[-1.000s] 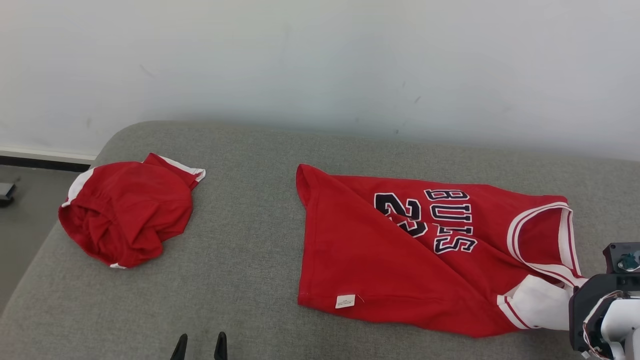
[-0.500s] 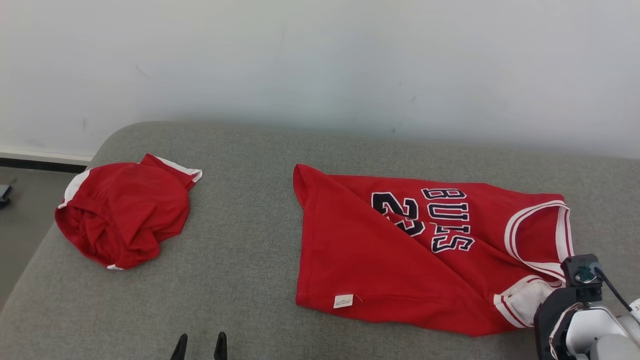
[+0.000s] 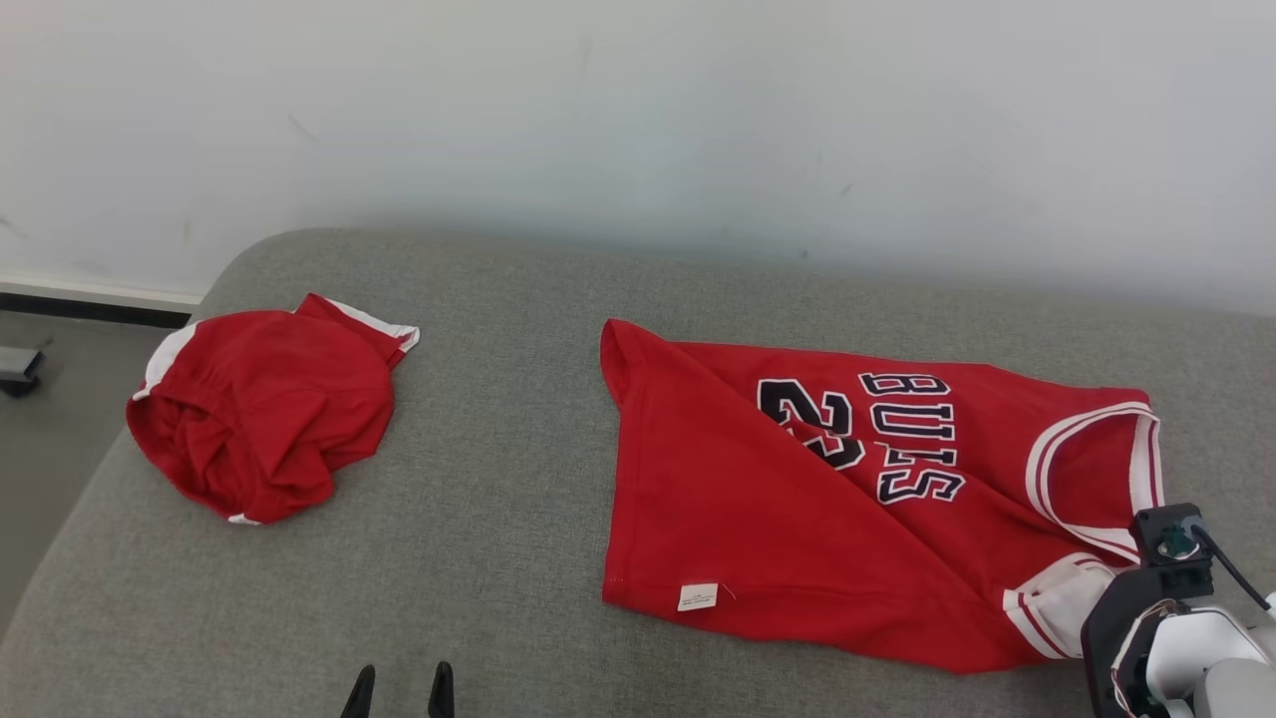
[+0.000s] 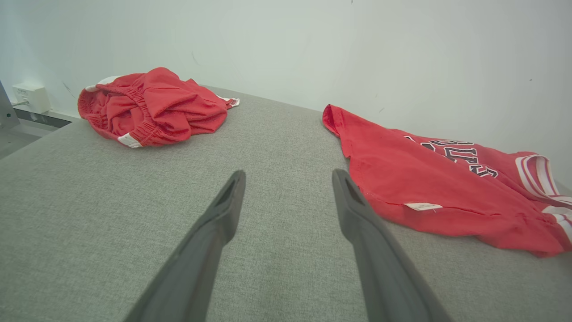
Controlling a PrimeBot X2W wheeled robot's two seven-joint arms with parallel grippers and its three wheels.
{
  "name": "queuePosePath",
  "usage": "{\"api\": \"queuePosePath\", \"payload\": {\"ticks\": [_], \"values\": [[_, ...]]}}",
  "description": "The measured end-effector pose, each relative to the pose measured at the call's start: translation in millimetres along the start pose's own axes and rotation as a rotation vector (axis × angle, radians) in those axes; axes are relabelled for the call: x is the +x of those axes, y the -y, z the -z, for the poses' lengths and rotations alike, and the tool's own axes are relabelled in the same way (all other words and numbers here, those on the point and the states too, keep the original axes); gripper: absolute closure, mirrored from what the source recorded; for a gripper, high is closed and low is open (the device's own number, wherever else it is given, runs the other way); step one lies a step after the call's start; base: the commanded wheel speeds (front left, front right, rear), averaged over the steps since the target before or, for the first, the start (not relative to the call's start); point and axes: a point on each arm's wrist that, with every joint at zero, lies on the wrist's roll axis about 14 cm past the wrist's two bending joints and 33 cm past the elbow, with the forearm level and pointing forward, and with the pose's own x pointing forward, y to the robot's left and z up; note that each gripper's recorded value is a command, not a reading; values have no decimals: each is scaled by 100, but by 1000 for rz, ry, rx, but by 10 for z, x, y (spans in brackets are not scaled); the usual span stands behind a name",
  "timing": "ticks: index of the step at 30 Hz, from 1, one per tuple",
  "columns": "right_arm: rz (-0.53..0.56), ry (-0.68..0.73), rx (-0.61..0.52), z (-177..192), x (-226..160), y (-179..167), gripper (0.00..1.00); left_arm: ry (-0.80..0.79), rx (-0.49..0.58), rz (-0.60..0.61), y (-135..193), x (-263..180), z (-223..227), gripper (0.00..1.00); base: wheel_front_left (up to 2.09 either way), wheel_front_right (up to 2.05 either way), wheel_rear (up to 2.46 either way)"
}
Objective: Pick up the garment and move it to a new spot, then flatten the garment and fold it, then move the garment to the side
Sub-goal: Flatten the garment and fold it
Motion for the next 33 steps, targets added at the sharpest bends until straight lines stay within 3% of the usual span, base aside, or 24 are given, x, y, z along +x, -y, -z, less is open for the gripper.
{"api": "queuePosePath", "payload": {"ticks": [1,2,3,4,21,27,33], "values": [[1,0,0,-7,8,4,22,-1,0,-2,-5,-1,2,0,0,0,0],[1,5,3,-22,14,7,81,-2,0,-4,-11,-1,3,0,0,0,0],[2,14,6,-42,19,11,81,-3,1,-5,-14,0,6,0,0,0,0],[3,24,10,-61,23,15,100,-3,1,-6,-18,4,7,0,0,0,0],[42,93,135,7,-151,226,100,-5,-5,56,167,139,8,0,0,0,0],[45,207,240,-128,-272,268,100,4,-5,62,186,149,-18,0,0,0,0],[84,194,359,276,-449,338,100,10,-4,60,184,145,-33,0,0,0,0]]}}
